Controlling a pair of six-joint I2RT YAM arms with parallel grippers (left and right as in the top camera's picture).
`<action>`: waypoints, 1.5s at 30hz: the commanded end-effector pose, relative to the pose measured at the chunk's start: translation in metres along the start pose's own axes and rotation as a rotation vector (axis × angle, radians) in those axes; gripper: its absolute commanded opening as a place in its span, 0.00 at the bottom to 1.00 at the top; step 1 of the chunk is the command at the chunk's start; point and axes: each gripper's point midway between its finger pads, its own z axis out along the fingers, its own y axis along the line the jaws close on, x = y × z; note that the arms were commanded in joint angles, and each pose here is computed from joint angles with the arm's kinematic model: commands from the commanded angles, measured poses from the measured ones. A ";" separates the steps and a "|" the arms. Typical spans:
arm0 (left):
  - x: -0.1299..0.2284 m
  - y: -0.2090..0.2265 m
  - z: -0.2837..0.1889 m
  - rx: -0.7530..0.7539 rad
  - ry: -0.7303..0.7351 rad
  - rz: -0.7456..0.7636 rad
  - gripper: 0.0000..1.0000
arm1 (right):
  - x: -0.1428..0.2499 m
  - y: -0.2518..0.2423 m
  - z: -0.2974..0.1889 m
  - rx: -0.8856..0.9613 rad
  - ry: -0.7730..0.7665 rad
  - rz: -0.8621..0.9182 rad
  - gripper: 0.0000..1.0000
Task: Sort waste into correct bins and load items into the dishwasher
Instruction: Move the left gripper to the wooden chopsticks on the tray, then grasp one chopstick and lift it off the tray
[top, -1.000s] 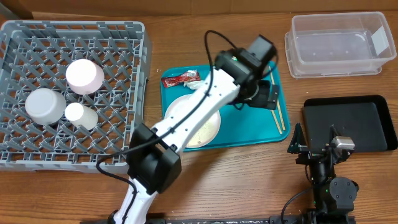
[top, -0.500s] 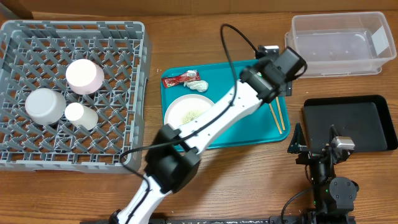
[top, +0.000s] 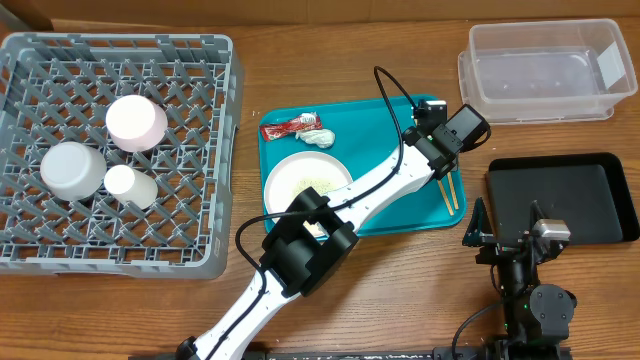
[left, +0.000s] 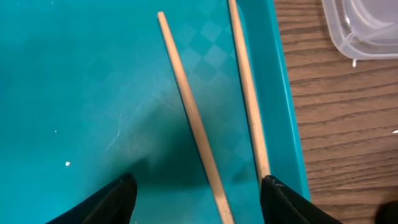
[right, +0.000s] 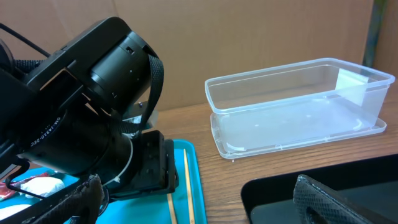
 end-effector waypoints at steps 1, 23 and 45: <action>0.008 0.004 0.008 -0.034 -0.002 0.009 0.64 | 0.001 -0.001 0.000 0.001 -0.006 0.004 1.00; 0.055 0.025 0.042 -0.120 0.124 0.067 0.10 | 0.001 -0.001 0.000 0.001 -0.006 0.004 1.00; 0.002 0.060 -0.047 -0.198 0.203 0.139 0.04 | 0.001 -0.001 0.000 0.001 -0.006 0.004 0.99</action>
